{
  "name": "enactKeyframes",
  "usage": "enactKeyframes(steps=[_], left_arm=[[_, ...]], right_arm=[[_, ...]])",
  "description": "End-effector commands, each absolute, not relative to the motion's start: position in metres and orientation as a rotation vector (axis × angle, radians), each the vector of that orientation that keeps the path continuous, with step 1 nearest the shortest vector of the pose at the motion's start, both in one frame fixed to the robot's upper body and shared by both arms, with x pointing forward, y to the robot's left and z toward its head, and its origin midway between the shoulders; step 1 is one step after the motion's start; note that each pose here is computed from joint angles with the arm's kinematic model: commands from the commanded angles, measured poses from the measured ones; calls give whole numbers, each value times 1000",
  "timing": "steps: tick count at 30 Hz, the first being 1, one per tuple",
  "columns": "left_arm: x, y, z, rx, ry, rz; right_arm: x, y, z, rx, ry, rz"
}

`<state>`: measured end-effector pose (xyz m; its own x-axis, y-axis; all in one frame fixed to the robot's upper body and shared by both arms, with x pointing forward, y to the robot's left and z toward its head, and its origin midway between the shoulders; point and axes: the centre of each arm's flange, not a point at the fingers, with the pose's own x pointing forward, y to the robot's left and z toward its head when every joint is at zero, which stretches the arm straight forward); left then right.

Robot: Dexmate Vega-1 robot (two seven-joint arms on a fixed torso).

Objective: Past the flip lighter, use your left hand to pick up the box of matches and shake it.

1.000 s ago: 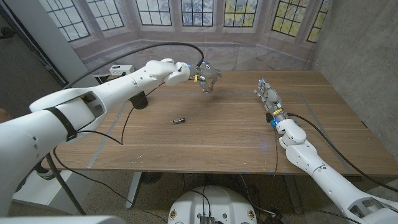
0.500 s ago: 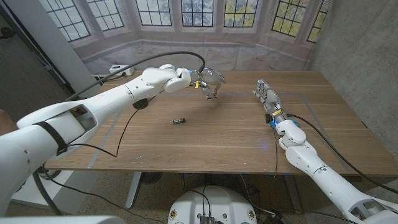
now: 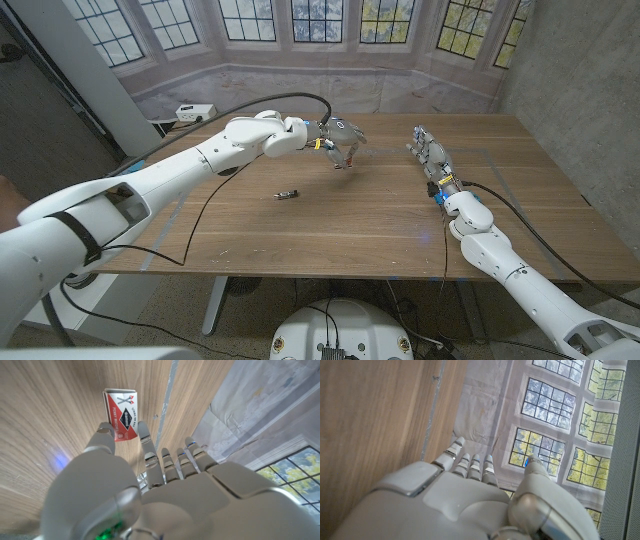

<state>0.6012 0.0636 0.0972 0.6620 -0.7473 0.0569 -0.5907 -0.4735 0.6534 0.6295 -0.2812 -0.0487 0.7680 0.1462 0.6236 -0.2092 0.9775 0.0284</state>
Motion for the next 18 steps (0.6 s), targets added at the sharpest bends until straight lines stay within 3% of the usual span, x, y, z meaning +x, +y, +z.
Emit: enactKeyframes(steps=[1,18], left_arm=[[593,64,88,2204,-1056,-363],[586,69,89,2198,-1085,-364]], right_arm=[[629,-273,-49,98,-666,192],[623,-261,-51,96,-668,192]])
